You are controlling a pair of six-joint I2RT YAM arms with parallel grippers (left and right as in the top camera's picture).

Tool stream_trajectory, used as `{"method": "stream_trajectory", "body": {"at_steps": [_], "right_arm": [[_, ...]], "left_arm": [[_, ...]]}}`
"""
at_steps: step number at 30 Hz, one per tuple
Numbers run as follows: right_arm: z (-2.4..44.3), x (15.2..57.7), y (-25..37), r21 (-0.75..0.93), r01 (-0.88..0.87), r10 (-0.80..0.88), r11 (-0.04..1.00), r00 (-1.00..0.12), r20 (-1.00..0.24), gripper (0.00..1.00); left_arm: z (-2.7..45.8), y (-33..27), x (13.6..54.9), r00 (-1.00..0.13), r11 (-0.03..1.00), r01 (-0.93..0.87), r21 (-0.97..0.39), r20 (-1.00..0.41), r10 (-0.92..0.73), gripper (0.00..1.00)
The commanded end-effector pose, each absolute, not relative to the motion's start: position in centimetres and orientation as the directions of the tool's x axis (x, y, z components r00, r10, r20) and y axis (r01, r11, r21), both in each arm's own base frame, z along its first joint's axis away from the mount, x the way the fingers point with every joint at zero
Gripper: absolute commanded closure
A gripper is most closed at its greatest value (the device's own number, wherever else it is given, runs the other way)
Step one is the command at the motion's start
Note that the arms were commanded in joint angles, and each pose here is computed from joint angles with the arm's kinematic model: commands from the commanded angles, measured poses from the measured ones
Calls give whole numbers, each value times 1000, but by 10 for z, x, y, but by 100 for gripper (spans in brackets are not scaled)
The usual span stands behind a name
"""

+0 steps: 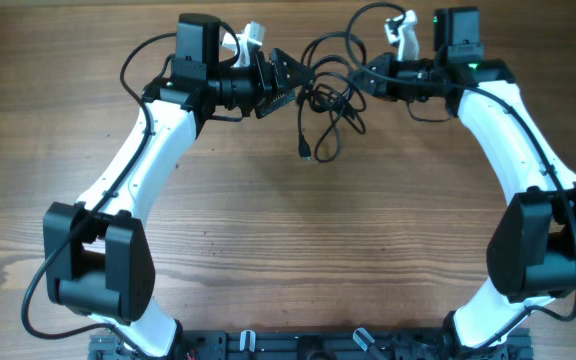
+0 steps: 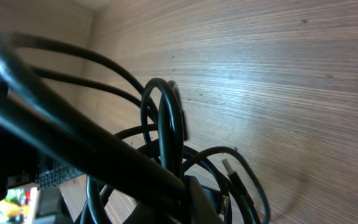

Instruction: Untangle cables

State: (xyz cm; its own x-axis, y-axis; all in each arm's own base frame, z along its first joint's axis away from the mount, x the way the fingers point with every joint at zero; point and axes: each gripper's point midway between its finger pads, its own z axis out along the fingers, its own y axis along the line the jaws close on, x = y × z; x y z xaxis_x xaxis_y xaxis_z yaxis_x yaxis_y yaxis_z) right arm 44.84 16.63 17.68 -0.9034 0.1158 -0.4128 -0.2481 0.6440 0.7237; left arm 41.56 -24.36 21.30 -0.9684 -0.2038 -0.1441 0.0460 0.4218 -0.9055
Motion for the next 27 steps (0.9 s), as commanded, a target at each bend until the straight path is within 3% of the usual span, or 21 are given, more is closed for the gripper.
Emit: {"method": "stream_trajectory", "body": {"at_steps": [1, 4, 8, 18, 27], "right_arm": [[203, 446, 167, 742, -277, 129, 610, -890, -438, 96], [205, 444, 169, 749, -282, 125, 599, -891, -436, 96], [206, 441, 172, 761, -288, 118, 582, -895, -429, 96], [197, 426, 180, 737, -326, 38, 592, -902, -429, 96], [216, 423, 199, 698, -390, 19, 601, -866, -500, 95]], "left_arm": [[220, -248, 411, -958, 424, 178, -888, -254, -131, 27], [220, -259, 404, -961, 420, 188, -888, -254, -107, 39], [218, -278, 394, -963, 425, 207, -881, -260, -71, 42], [213, -281, 404, -945, 482, 222, -848, -308, -107, 32], [190, -267, 412, -940, 603, 126, -788, -289, -180, 28]]}}
